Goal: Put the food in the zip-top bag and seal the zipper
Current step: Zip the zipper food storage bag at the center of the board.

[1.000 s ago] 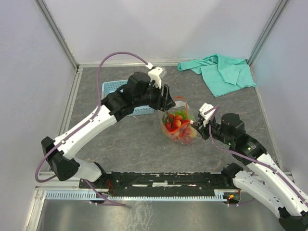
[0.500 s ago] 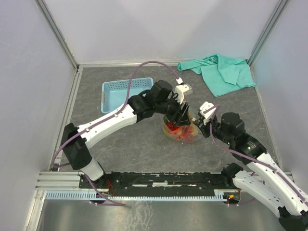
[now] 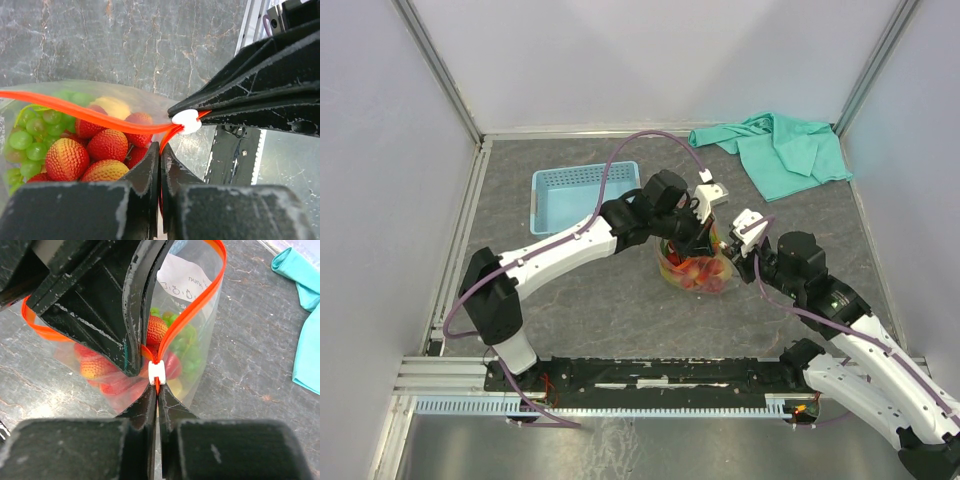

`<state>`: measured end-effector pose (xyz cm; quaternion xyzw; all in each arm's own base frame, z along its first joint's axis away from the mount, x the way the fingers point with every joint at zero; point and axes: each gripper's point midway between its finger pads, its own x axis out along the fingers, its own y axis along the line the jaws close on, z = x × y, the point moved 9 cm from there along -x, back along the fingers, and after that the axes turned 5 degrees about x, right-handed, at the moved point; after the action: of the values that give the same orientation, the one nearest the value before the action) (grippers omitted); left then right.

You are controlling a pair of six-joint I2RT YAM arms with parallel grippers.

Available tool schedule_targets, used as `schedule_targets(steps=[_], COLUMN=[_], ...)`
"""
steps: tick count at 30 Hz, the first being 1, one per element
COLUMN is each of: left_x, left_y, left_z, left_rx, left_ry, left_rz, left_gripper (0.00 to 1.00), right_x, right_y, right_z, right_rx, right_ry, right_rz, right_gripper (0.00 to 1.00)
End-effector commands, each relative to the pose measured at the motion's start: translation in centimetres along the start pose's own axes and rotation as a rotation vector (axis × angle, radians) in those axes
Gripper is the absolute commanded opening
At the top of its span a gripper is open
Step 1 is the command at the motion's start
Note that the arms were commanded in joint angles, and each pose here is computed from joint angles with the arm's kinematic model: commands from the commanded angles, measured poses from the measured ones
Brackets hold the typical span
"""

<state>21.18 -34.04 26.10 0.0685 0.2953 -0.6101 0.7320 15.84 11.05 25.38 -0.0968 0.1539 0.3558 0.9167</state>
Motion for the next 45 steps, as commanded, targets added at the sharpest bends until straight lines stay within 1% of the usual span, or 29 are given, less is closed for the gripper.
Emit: schedule_targets(steps=[1,2,3,4,6,11,14,21,24,27,30,33,35,37,38,39,40,41,43,45], left_x=[-1.0,-1.1,-1.3,-1.3,-1.4,-1.8,-2.2,-3.1,-3.4,-3.4,-3.3,-3.6,-3.8,-4.2,-4.5,-4.7,-5.0,-5.4,-6.1,-6.7], left_y=[-0.3,-0.3,-0.4,-0.3,-0.3,-0.4,-0.4,-0.1,-0.2,-0.1,-0.1,-0.1,-0.1,-0.1,-0.1,-0.1,0.0,0.0,-0.1,-0.4], left_z=[1.8,1.9,2.1,2.1,2.1,2.2,2.2,2.0,1.9,1.9,1.9,2.0,2.1,2.3,2.5,2.6,2.8,3.0,3.4,3.9], left_rx=[0.132,0.140,0.151,0.158,0.168,0.184,0.195,0.204,0.204,0.206,0.206,0.213,0.219,0.229,0.232,0.240,0.247,0.256,0.289,0.335], left_ry=[-0.111,-0.119,-0.123,-0.123,-0.122,-0.132,-0.141,-0.154,-0.168,-0.170,-0.167,-0.173,-0.172,-0.175,-0.179,-0.183,-0.188,-0.196,-0.217,-0.247], left_rz=[-0.017,-0.012,-0.011,-0.007,0.004,0.008,0.024,0.074,0.078,0.078,0.076,0.082,0.091,0.097,0.101,0.103,0.108,0.114,0.124,0.118], left_gripper=[0.03,0.03,0.03,0.03,0.03,0.03,0.03,0.03,0.03,0.03,0.03,0.03,0.08,0.15,0.20,0.29,0.40,0.49,0.57,0.62], right_x=[-0.2,-0.2,-0.2,-0.2,-0.1,0.7,0.9,2.5,2.9,3.2,3.2,3.2,3.1,2.9,2.9,2.9,2.9,2.9,2.8,2.8], right_y=[-0.3,-0.3,-0.3,-0.2,-0.1,0.0,-0.2,-0.6,-0.9,-1.3,-1.4,-1.5,-1.6,-1.6,-1.6,-1.6,-1.6,-1.6,-1.6,-1.6], right_z=[2.0,1.9,1.8,1.8,1.5,0.7,0.6,0.8,1.1,0.9,1.0,1.1,1.2,1.5,1.5,1.6,1.8,1.9,2.0,2.1], right_rx=[-0.047,-0.055,-0.065,-0.074,-0.085,-0.088,-0.080,-0.016,0.012,0.025,0.035,0.039,0.030,0.025,0.024,0.022,0.021,0.015,0.013,0.011], right_ry=[-0.097,-0.096,-0.091,-0.088,-0.079,-0.082,-0.112,-0.156,-0.180,-0.172,-0.182,-0.178,-0.171,-0.164,-0.159,-0.154,-0.150,-0.145,-0.131,-0.119], right_rz=[-0.005,0.000,0.012,0.028,0.050,0.078,0.085,0.188,0.230,0.237,0.259,0.272,0.284,0.294,0.302,0.310,0.316,0.322,0.328,0.335], right_gripper=[0.16,0.23,0.27,0.30,0.34,0.34,0.34,0.33,0.32,0.28,0.20,0.09,0.02,0.02,0.02,0.02,0.02,0.02,0.02,0.02])
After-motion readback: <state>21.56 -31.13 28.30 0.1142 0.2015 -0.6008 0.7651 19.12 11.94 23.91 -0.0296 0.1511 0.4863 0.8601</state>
